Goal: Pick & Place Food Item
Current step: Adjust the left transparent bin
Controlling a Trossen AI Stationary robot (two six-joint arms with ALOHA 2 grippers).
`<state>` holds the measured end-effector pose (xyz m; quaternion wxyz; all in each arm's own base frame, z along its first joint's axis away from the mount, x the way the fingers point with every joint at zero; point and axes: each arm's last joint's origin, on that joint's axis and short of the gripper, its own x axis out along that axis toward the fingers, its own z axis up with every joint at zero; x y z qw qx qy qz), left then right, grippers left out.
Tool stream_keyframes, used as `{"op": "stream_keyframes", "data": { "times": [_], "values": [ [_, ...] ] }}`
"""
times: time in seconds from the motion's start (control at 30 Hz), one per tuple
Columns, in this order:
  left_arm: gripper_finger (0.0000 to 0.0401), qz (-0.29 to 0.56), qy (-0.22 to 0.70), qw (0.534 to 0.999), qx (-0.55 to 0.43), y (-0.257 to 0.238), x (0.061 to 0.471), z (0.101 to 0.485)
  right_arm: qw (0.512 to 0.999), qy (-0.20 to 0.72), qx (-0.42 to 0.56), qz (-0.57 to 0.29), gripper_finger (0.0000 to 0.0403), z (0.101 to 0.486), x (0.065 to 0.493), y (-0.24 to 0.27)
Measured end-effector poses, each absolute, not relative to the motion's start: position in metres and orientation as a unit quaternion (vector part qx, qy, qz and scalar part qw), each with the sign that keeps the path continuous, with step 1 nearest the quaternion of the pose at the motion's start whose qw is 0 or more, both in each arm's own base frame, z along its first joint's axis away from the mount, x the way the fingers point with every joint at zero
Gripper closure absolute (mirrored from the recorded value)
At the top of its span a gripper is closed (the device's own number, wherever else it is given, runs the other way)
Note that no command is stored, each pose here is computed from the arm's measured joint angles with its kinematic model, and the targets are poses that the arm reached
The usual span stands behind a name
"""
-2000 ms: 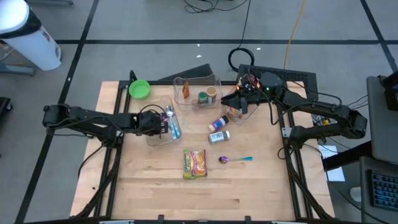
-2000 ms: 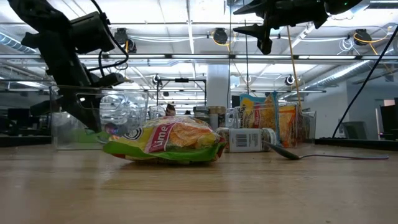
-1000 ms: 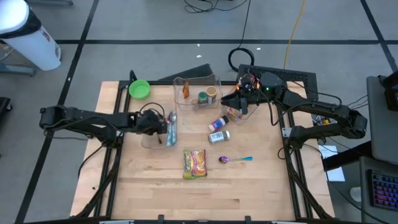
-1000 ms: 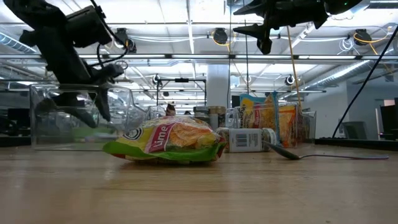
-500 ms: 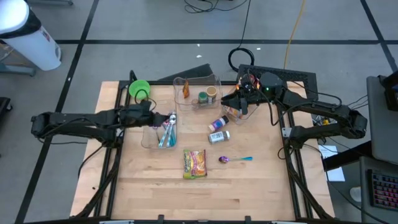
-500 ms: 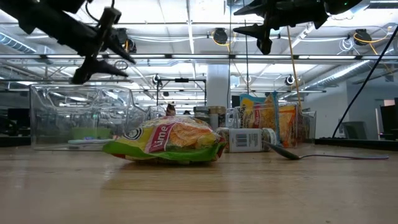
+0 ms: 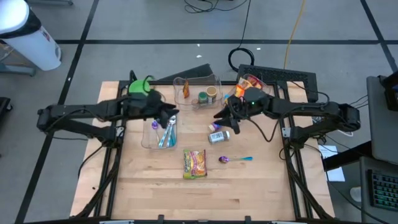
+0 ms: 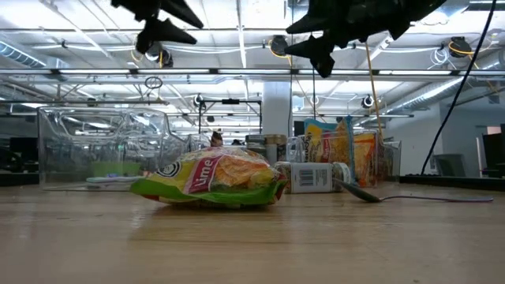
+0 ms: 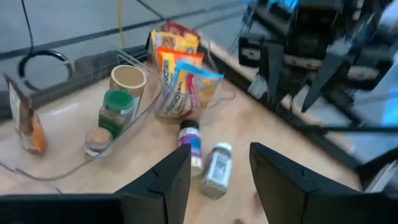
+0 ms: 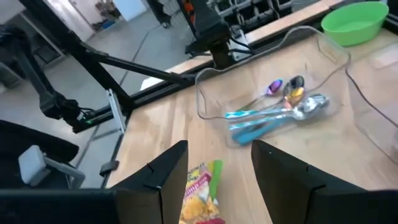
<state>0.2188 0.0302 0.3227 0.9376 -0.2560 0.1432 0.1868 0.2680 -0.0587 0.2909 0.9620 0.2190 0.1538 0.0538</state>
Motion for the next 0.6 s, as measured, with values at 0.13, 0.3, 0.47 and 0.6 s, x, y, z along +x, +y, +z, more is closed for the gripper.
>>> {"op": "stream_keyframes", "data": {
  "times": [0.13,0.3,0.47,0.6],
  "values": [
    [0.0231,0.178,0.221,0.934,-0.217,0.033,0.244,0.324,0.962,0.154,0.221,0.043,0.0234,0.290,0.268,-0.062],
    [0.0231,0.171,0.319,0.909,-0.208,0.040,0.272,0.304,0.966,0.140,0.217,0.018,0.0234,0.296,0.261,-0.070],
    [0.0231,0.149,0.379,0.887,-0.216,0.046,0.294,0.278,0.968,0.127,0.217,0.002,0.0234,0.302,0.253,-0.077],
    [0.0231,0.134,0.415,0.873,-0.219,0.050,0.303,0.260,0.969,0.120,0.216,-0.002,0.0234,0.306,0.249,-0.079]
  ]
}}
